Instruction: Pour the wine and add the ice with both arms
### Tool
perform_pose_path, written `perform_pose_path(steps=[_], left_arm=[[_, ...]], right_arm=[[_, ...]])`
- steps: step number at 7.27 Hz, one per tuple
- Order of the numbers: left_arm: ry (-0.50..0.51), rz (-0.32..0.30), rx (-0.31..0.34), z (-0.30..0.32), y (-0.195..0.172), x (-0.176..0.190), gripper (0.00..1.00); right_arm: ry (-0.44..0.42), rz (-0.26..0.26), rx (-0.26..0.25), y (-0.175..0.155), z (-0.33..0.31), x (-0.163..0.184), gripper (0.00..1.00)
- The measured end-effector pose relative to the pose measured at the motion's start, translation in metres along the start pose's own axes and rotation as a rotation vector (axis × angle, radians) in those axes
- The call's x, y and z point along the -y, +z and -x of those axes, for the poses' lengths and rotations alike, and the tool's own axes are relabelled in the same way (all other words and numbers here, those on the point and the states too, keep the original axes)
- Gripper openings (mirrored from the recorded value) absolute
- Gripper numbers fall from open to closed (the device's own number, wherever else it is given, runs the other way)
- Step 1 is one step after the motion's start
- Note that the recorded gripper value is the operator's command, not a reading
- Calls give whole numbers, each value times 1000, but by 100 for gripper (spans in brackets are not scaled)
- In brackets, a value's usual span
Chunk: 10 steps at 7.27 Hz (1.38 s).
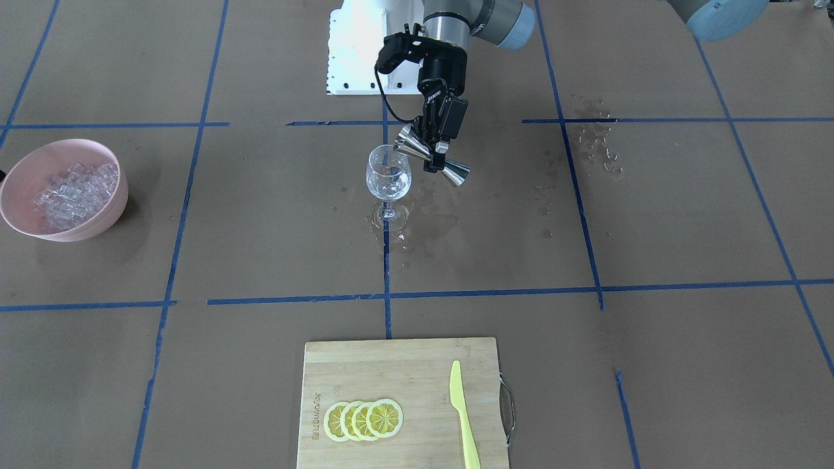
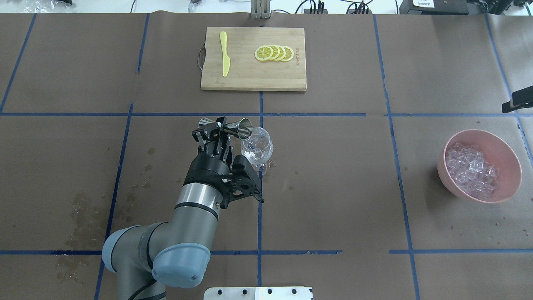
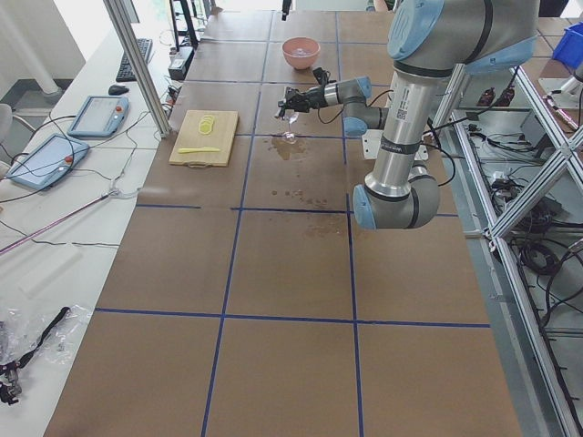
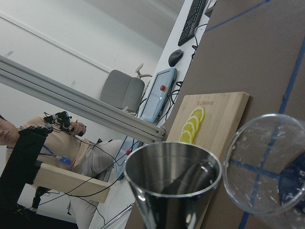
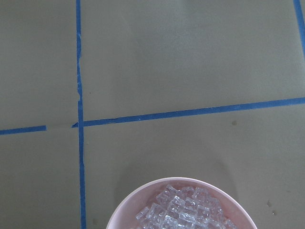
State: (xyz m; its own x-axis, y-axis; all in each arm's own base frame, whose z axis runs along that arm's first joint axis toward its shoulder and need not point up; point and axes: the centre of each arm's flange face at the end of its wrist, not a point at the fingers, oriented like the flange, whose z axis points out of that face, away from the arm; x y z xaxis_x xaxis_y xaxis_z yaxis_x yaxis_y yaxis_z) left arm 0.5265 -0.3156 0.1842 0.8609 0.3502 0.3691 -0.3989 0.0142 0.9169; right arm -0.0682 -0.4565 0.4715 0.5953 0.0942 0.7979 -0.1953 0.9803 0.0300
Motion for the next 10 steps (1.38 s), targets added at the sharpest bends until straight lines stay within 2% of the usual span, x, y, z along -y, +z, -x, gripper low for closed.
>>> perform_pose_path(steps=[4,7,10], left_arm=[[195,12,24,13,8,1,0],[285,28,28,16,12,2,0],[326,34,30,21,12,9,0]], right_arm=[[0,-1,0,0,0,0,100],[1,1,1,0,0,0,100],[0,2,3,0,0,0,100]])
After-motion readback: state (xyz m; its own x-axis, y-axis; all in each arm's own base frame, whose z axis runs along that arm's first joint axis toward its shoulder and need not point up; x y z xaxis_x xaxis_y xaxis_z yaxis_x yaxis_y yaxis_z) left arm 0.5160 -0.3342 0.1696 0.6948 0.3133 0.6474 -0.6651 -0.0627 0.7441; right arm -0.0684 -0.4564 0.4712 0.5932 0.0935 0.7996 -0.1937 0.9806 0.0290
